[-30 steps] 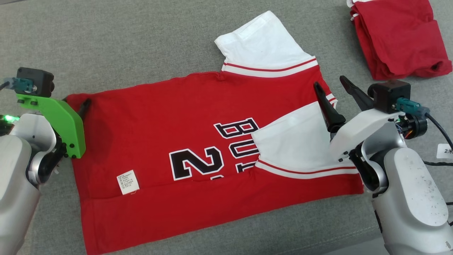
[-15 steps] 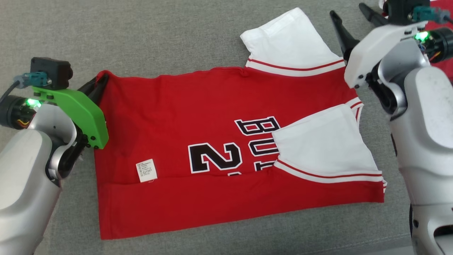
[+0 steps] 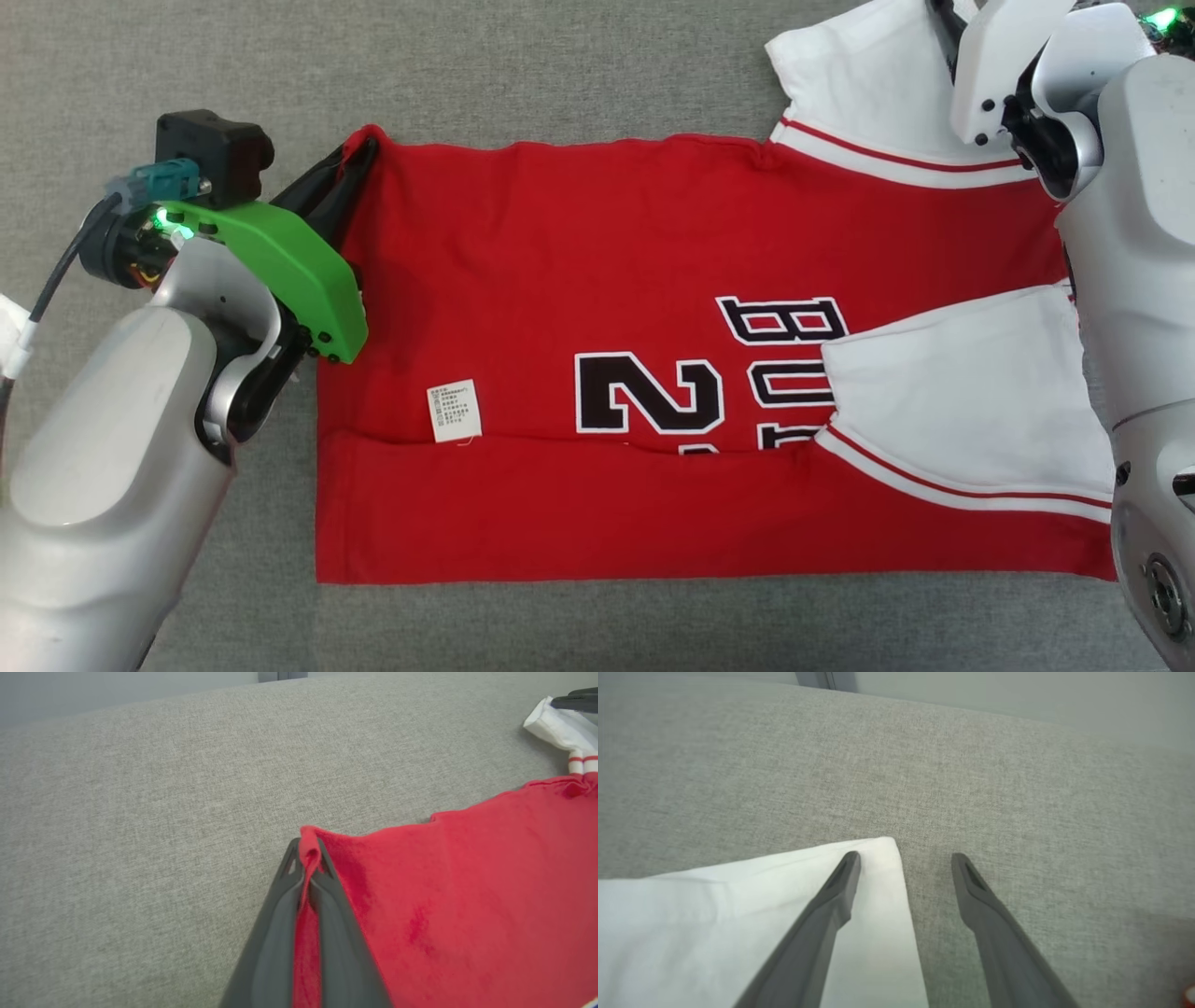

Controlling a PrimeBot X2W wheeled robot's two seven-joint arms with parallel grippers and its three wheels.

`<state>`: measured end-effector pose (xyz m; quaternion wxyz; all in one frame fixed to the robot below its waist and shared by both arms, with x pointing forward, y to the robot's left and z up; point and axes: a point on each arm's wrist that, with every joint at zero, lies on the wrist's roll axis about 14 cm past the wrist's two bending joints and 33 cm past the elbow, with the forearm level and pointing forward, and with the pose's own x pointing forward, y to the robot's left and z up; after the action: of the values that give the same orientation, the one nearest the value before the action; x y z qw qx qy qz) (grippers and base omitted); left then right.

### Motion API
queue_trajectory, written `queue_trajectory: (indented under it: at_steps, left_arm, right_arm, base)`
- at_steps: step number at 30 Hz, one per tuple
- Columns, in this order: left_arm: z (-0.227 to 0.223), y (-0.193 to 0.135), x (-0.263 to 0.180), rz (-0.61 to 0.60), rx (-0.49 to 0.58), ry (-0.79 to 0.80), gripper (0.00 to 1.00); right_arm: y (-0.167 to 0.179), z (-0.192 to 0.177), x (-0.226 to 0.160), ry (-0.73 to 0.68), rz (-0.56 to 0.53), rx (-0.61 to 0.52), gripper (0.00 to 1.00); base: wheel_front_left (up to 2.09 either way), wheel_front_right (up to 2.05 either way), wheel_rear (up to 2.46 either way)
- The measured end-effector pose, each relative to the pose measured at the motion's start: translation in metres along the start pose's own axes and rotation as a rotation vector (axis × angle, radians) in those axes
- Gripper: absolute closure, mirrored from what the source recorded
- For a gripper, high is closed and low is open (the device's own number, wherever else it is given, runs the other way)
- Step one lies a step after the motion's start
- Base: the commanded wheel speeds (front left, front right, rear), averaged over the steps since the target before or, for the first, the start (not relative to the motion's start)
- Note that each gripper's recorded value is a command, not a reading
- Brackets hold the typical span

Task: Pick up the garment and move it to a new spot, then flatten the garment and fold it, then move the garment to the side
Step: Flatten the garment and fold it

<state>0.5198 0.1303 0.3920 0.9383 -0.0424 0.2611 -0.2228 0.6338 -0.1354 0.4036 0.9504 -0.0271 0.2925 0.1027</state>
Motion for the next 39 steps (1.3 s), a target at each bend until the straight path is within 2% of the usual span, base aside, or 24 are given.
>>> queue_trajectory:
  at_steps: [6,7,8,10,13,14,20,27,32,39]
  left_arm:
    - [-0.013,0.008,0.001,0.015,-0.010,0.024,1.00]
    - [-0.012,0.008,0.001,0.015,-0.009,0.021,1.00]
    - [-0.012,0.008,0.002,0.015,-0.009,0.021,1.00]
    - [-0.010,0.008,0.003,0.012,-0.006,0.017,1.00]
    - [-0.008,0.008,0.005,0.007,-0.001,0.016,1.00]
    - [-0.008,0.007,0.006,0.004,0.000,0.016,1.00]
    - [-0.002,0.007,0.007,0.000,0.009,0.001,1.00]
    - [0.010,0.009,0.002,0.016,0.010,-0.039,1.00]
    - [0.013,0.005,-0.011,0.024,-0.004,-0.065,1.00]
    - [0.006,-0.013,-0.040,0.008,-0.040,-0.112,1.00]
  right_arm:
    - [0.017,-0.010,0.019,0.035,0.036,-0.017,0.00]
    - [0.018,-0.010,0.019,0.039,0.036,-0.029,0.41]
    - [0.019,-0.011,0.019,0.043,0.036,-0.043,0.59]
    - [0.021,-0.012,0.018,0.049,0.040,-0.083,0.77]
    - [0.024,-0.013,0.017,0.059,0.042,-0.152,0.91]
    - [0.025,-0.013,0.016,0.060,0.043,-0.163,1.00]
    - [0.024,-0.008,0.012,0.023,0.042,-0.184,1.00]
    - [0.024,0.018,-0.005,-0.111,0.045,-0.140,1.00]
    - [0.023,0.036,-0.029,-0.228,0.048,-0.084,1.00]
    - [0.011,0.032,-0.076,-0.354,0.034,0.000,1.00]
  base:
    - [0.00,0.00,0.00]
    - [0.00,0.00,0.00]
    - [0.00,0.00,0.00]
    - [0.00,0.00,0.00]
    - [0.00,0.00,0.00]
    - [0.00,0.00,0.00]
    - [0.00,0.00,0.00]
    - [0.00,0.00,0.00]
    - [0.00,0.00,0.00]
    - [0.00,0.00,0.00]
